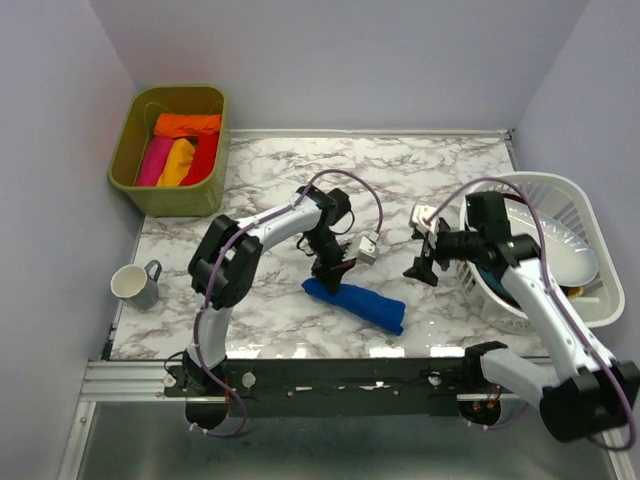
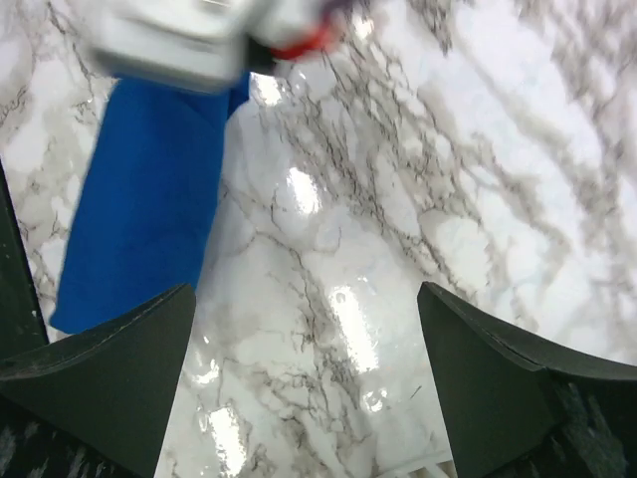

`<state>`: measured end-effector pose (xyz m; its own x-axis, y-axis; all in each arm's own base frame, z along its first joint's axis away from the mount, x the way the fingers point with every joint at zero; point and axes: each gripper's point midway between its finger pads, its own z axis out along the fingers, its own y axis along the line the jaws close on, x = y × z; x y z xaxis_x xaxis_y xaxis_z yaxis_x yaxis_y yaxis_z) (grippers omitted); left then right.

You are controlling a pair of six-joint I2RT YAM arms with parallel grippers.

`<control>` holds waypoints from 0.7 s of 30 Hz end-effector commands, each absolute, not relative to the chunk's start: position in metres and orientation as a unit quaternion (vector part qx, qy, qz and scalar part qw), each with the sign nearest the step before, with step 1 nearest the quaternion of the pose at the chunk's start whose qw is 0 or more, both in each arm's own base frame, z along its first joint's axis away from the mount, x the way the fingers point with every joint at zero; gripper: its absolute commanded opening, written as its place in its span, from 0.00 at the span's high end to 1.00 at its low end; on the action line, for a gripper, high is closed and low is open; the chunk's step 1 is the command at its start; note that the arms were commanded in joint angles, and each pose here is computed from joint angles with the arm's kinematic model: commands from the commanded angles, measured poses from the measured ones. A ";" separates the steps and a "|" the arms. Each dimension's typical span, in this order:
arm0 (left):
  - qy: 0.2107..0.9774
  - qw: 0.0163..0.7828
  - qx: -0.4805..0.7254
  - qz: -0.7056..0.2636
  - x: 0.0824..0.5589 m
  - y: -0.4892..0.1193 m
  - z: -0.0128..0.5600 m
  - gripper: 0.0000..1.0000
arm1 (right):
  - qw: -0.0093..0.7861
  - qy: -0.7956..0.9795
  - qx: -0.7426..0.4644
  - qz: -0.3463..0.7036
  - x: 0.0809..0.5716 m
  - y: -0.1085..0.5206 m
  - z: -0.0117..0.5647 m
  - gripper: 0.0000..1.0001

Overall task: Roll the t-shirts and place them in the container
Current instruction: Roll the T-shirt to the center of the board.

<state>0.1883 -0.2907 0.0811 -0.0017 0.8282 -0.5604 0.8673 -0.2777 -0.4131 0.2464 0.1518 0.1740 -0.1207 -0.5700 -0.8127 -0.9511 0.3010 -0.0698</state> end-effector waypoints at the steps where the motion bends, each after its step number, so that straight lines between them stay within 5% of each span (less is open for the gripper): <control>1: 0.638 -0.029 0.612 -0.466 0.184 -0.307 0.098 0.96 | 0.504 0.568 -0.626 0.176 0.226 0.178 0.193 0.00; 8: 0.664 -0.059 0.570 -0.481 0.202 -0.320 0.069 0.96 | 0.466 0.502 -0.701 0.199 0.165 0.210 0.151 0.00; 21: 0.688 -0.100 0.436 -0.571 0.234 -0.328 0.069 0.94 | 0.452 0.439 -0.761 0.151 0.169 0.235 0.103 0.00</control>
